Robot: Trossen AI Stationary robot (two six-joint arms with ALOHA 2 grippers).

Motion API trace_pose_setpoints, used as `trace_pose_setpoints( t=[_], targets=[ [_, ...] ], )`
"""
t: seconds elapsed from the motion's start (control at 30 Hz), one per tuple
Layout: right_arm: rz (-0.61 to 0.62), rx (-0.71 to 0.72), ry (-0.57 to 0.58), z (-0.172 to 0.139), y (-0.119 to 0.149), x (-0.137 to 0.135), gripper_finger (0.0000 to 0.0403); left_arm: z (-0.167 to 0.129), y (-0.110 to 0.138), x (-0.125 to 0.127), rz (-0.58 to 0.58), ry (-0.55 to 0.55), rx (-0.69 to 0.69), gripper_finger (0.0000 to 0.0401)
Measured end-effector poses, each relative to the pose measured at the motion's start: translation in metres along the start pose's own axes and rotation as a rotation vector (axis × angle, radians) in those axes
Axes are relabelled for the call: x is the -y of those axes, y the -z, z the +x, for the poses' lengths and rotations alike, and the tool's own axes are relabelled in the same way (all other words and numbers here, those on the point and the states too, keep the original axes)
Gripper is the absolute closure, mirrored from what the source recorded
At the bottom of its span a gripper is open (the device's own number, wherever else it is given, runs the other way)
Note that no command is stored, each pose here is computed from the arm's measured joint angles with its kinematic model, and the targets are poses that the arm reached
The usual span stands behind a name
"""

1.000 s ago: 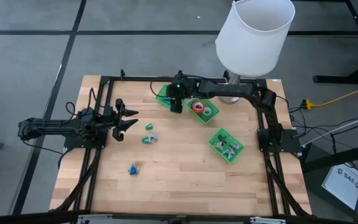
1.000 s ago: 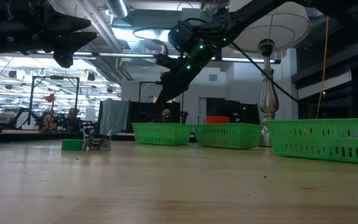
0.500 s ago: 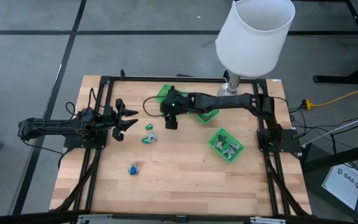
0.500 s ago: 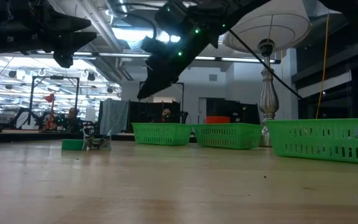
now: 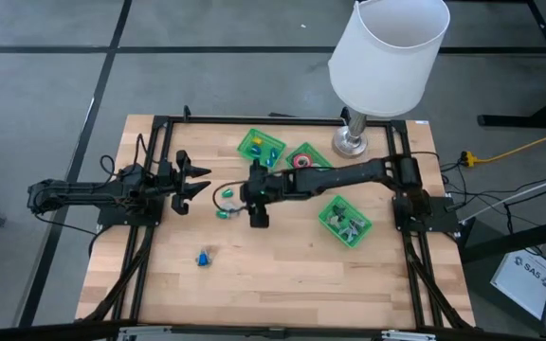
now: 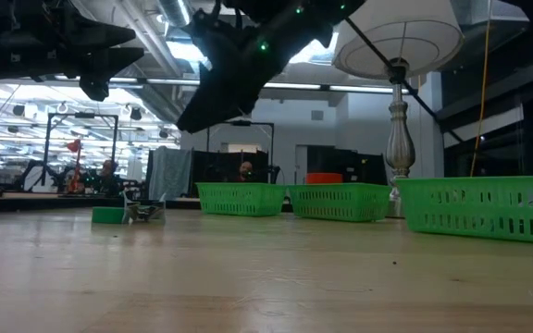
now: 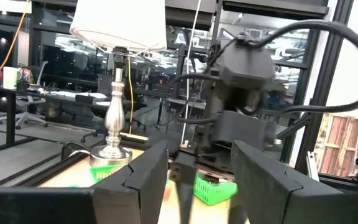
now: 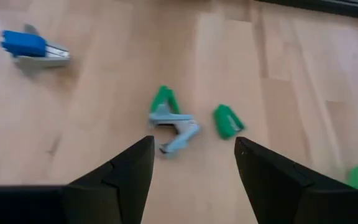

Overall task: Pick and place Stapler, Stapler remover, tape
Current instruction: Put the light blue staple remover into the bottom basket

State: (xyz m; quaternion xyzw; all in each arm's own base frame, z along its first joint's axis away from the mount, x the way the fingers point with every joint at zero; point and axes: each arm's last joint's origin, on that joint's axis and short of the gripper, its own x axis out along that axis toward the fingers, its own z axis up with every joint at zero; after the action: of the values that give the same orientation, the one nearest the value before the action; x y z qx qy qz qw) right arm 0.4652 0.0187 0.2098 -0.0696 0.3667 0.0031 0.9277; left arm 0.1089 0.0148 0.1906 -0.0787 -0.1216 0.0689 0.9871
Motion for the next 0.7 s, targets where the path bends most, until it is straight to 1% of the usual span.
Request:
trace_pose_setpoints(
  t=[0.1,0.33,0.53,0.7],
  targets=[
    [0.013,0.002,-0.015,-0.001,-0.001,-0.010,0.0173,0.000,0.000,0.000,0.000,0.000,0.000,0.0228],
    [0.089,0.003,-0.037,-0.001,-0.002,-0.024,0.0173,0.000,0.000,0.000,0.000,0.000,0.000,0.0228],
    [0.092,0.017,-0.042,0.000,-0.003,-0.027,0.0173,0.000,0.000,0.000,0.000,0.000,0.000,0.0228],
    [0.160,0.011,-0.041,-0.003,-0.007,-0.026,0.0173,0.000,0.000,0.000,0.000,0.000,0.000,0.0228]
  ],
)
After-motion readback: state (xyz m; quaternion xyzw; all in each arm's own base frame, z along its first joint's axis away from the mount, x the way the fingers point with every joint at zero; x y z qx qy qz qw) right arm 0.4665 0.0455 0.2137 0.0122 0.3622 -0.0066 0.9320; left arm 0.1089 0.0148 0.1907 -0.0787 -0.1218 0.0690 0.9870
